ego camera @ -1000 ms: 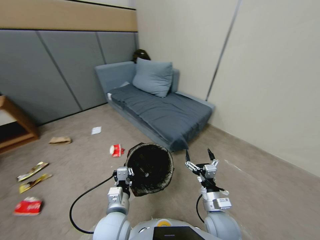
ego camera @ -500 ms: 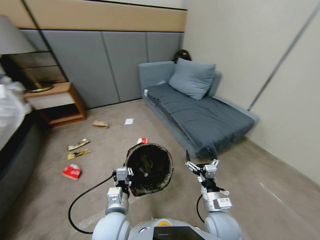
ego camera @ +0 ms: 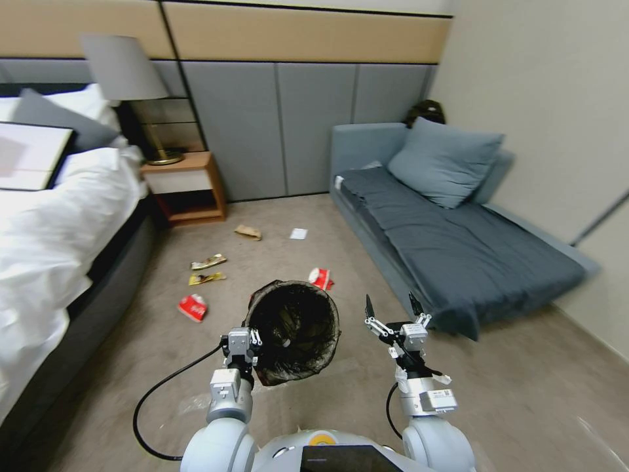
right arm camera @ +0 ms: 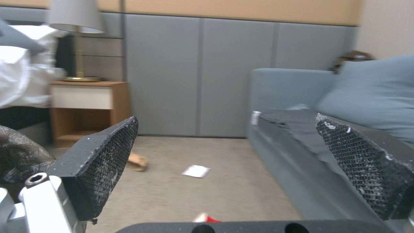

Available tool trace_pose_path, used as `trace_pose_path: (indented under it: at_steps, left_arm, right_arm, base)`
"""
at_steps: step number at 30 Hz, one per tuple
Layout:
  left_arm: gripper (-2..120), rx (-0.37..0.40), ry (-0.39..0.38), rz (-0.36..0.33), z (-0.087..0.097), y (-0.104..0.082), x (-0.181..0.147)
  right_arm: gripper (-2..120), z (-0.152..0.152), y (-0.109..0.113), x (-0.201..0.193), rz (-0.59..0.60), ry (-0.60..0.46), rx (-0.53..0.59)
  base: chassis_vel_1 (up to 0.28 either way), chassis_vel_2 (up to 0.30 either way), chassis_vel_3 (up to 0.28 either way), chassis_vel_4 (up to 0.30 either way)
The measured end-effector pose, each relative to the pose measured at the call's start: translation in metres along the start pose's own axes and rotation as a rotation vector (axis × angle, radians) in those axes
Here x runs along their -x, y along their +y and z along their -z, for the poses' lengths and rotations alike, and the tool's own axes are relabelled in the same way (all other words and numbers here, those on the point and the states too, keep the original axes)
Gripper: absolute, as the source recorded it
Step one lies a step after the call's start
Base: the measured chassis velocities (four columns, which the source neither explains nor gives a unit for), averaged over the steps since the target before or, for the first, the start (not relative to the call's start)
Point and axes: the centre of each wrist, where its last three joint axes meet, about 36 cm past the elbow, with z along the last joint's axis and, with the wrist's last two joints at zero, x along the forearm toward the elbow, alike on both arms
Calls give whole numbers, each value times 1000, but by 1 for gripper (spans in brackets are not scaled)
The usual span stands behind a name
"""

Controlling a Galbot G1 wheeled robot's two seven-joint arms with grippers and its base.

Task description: Pick up the trash bin, then pick up the garbage from the floor and place it into the trash bin.

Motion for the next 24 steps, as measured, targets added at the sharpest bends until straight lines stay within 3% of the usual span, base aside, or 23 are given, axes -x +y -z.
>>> trace_pose_path:
  at_steps: [11,24]
  left_arm:
    - [2,-10,-25,-2,-5,-3,2]
    - [2,-9,-28,-1,-5,-4,2]
  right_arm:
    - [100,-1,0,0,4,1,-1]
    - [100,-2,-1,1,8,-16,6]
  base:
    - [114,103,117,118]
    - [7,7,8,8]
